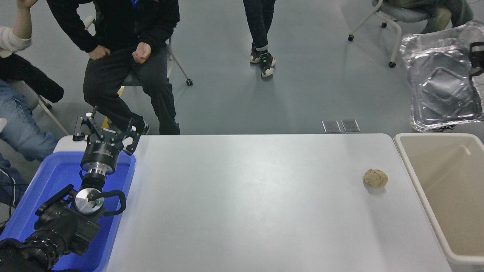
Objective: Pick up foil plate and place in dustbin
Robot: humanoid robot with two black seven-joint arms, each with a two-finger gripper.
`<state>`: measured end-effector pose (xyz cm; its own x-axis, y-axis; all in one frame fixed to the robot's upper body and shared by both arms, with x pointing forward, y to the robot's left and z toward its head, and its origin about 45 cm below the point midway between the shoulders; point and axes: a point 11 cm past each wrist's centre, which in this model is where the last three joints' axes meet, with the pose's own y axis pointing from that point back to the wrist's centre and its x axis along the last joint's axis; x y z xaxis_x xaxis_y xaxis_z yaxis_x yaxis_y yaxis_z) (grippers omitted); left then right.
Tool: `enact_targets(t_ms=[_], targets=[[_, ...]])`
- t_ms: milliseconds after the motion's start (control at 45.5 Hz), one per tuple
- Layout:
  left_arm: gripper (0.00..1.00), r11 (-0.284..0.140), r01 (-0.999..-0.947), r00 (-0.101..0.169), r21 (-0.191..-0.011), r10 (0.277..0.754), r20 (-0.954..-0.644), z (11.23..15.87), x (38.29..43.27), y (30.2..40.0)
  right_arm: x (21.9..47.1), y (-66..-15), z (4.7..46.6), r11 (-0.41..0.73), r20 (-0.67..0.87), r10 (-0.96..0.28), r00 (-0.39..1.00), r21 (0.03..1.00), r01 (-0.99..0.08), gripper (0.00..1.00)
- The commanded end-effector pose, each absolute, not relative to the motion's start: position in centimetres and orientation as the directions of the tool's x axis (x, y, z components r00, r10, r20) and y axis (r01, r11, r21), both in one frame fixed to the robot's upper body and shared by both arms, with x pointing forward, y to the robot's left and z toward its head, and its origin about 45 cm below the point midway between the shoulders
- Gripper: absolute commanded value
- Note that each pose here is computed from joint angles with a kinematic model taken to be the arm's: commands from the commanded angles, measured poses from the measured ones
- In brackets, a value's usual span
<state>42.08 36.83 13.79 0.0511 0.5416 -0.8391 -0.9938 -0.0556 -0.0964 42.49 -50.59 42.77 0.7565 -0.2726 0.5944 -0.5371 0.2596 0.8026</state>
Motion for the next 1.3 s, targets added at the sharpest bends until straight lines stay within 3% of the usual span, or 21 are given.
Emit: enact_targets(t_ms=[0, 484, 725, 901, 1011, 1275], targets=[[0.99, -0.056, -0.9939, 0.05, -0.095, 0.542, -0.839, 13.77, 42.08, 36.83, 40.8, -55.9, 40.2, 0.325, 0.61, -0.382, 0.694, 0.792, -0.517, 0.0], [0.99, -0.057, -0.9938, 0.05, -0.096, 0.541, -0.839, 13.79, 42.08, 36.85, 33.3, -62.4, 29.4, 0.317, 0.479, -0.596, 0.644, 0.878, -0.36, 0.0], [0.99, -0.057, -0.9938, 0.05, -0.096, 0.541, -0.839, 13.79, 42.08, 36.85, 31.6, -64.9, 26.4, 0.384, 0.573, -0.652, 0.496, 0.814, -0.435, 0.0], [0.99, -0.057, -0.9938, 0.05, -0.096, 0.541, -0.839, 13.79, 42.08, 36.85, 30.8, -66.0, 22.3, 0.544, 0.747, -0.556, 0.366, 0.659, -0.519, 0.0], [0.99, -0.057, -0.9938, 0.05, -0.096, 0.541, -0.839, 13.79, 42.08, 36.85, 31.2, -65.8, 21.5, 0.586, 0.801, -0.531, 0.277, 0.583, -0.562, 0.0], [0.99, -0.057, -0.9938, 0.05, -0.096, 0.541, -0.839, 13.79, 42.08, 36.85, 29.5, -64.6, 16.3, 0.631, 0.804, -0.582, 0.125, 0.543, -0.553, 0.0]])
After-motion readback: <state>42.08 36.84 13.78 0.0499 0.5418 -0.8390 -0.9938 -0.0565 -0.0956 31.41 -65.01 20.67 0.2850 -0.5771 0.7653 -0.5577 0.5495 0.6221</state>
